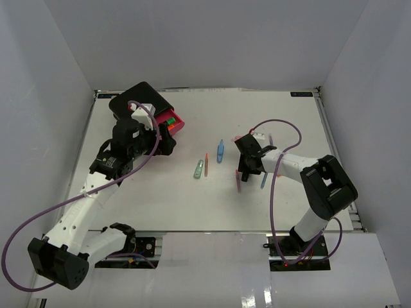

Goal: Sort the stationery into containers
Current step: Pick up the pen from the center of the board.

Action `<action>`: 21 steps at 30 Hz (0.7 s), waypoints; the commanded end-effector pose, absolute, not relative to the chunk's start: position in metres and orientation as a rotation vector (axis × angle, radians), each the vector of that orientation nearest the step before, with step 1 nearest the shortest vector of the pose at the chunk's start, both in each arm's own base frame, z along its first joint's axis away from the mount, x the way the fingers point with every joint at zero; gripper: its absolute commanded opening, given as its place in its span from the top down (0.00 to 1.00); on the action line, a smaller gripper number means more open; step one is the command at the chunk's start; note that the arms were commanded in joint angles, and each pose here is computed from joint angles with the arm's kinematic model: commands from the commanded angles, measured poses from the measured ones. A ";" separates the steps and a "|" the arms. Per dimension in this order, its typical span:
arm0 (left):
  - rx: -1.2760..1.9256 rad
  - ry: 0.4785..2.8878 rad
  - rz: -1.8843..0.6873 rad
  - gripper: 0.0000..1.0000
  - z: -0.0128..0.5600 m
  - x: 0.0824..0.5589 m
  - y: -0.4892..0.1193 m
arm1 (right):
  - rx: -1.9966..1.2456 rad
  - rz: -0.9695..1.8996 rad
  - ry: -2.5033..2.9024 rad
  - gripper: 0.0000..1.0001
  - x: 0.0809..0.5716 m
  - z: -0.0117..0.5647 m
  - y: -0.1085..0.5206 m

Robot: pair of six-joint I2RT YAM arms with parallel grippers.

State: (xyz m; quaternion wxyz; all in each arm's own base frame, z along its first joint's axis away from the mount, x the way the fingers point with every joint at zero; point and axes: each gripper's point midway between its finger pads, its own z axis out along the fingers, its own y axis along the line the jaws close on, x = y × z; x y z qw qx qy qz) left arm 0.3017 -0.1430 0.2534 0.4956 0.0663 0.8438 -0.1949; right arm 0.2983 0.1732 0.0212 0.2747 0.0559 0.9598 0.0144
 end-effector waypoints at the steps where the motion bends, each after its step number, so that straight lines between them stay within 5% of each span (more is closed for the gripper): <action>1: 0.164 2.028 -0.521 0.02 0.259 0.297 -0.148 | 0.209 0.037 2.510 0.54 0.316 0.032 0.178; 7: 0.170 2.045 -0.578 0.02 0.259 0.297 -0.157 | 0.160 0.024 2.489 0.77 0.322 0.040 0.178; 21: 0.172 1.966 -1.067 0.02 0.306 0.312 -0.250 | -0.230 0.531 1.977 0.78 0.317 0.210 0.240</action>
